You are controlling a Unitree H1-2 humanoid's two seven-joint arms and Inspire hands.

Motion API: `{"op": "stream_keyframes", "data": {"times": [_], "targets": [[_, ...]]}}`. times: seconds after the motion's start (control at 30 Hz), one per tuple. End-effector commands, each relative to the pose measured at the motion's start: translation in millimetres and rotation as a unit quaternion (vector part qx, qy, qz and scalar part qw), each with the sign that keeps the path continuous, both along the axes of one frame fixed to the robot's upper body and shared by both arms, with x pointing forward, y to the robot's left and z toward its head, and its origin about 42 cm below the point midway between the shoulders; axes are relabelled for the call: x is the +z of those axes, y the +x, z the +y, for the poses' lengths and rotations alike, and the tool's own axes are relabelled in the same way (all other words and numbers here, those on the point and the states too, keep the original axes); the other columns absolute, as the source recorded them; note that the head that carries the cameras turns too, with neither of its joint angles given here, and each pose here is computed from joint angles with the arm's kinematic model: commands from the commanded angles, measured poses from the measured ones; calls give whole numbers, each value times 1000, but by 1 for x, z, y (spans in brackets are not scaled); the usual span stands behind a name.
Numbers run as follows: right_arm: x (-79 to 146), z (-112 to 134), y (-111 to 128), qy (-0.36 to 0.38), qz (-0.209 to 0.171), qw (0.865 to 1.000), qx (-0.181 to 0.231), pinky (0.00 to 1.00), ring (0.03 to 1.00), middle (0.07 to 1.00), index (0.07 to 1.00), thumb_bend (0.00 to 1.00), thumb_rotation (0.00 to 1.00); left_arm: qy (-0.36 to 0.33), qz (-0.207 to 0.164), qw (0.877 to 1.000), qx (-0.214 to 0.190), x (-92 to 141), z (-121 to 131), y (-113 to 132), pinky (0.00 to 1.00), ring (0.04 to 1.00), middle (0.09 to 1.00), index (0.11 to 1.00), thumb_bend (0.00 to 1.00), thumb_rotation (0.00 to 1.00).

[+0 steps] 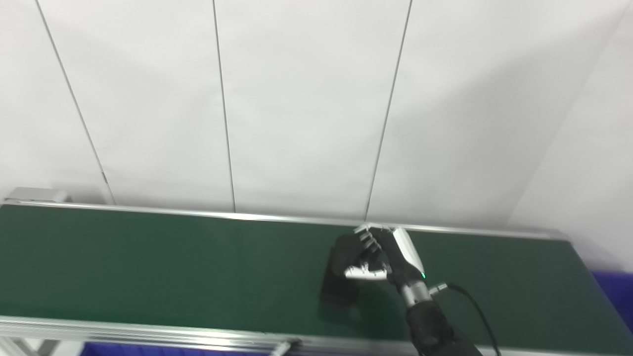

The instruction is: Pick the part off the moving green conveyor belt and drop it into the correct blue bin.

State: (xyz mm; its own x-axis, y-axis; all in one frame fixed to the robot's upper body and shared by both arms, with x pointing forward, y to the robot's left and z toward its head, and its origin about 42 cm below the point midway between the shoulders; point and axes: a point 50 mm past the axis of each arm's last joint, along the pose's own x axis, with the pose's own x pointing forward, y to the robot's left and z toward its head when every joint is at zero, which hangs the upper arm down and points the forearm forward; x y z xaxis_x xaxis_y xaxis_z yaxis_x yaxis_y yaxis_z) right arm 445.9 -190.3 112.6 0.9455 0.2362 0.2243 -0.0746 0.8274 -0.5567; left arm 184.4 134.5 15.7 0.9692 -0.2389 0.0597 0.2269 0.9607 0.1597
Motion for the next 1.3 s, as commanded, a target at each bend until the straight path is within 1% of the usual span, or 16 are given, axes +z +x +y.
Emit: {"op": "stream_keyframes", "data": {"times": [0.0,0.1,0.17,0.27,0.37,0.5,0.57,0.67,0.7,0.77,0.83,0.9,0.97,1.0,1.1,1.27], "targets": [[28,-8,1,15,-48,999,3,319,381,449,522,521,0,-24,-26,999,-5,12,1,0,1000,997,970,935,887,996],[32,-17,-21,25,-56,998,3,334,394,459,517,521,0,-28,-30,999,-4,17,8,-2,1000,995,972,945,887,1000],[35,-19,-31,17,-60,998,5,336,398,463,514,521,0,-30,-31,999,-4,20,14,-2,1000,995,974,951,886,1000],[38,-20,-43,9,-63,998,7,332,396,462,513,521,0,-31,-34,999,-5,24,23,-1,1000,985,971,949,821,1000],[41,-19,-56,8,-67,998,11,320,388,459,515,521,0,-30,-38,999,-6,27,31,1,989,974,966,942,793,1000],[43,-20,-82,-2,-63,998,21,302,365,451,516,521,0,-46,-39,998,-10,32,36,5,984,972,963,944,769,989],[46,-27,-96,1,-57,998,11,307,372,460,509,522,0,-56,-41,997,-13,36,36,7,979,972,966,950,767,980],[51,-43,-122,12,-46,999,-23,302,374,464,508,523,0,-74,-46,996,-14,41,36,11,960,964,965,946,781,958],[52,-47,-129,17,-43,998,-33,316,385,465,507,523,0,-78,-47,996,-15,42,36,12,948,957,961,940,787,947],[50,-59,-148,29,-36,997,-54,344,411,467,509,522,0,-82,-49,995,-17,44,37,13,923,943,949,927,764,936],[46,-67,-165,37,-33,996,-73,340,404,464,513,521,0,-88,-48,995,-20,44,37,14,922,940,946,923,765,927],[40,-73,-184,52,-31,993,-101,337,400,461,515,521,0,-93,-49,994,-22,45,37,15,919,937,941,919,766,919],[35,-75,-198,60,-25,990,-124,328,383,449,526,520,0,-92,-52,994,-24,47,38,15,918,936,938,915,776,913],[35,-75,-201,62,-23,989,-130,328,383,449,526,519,0,-92,-53,994,-25,47,38,15,918,936,938,915,776,913],[30,-73,-218,88,0,985,-151,329,374,446,531,518,0,-90,-58,994,-25,50,39,15,913,935,937,911,798,912],[27,-69,-232,103,18,981,-162,335,378,441,538,518,0,-91,-65,993,-22,53,40,16,903,929,931,903,806,908]]}}
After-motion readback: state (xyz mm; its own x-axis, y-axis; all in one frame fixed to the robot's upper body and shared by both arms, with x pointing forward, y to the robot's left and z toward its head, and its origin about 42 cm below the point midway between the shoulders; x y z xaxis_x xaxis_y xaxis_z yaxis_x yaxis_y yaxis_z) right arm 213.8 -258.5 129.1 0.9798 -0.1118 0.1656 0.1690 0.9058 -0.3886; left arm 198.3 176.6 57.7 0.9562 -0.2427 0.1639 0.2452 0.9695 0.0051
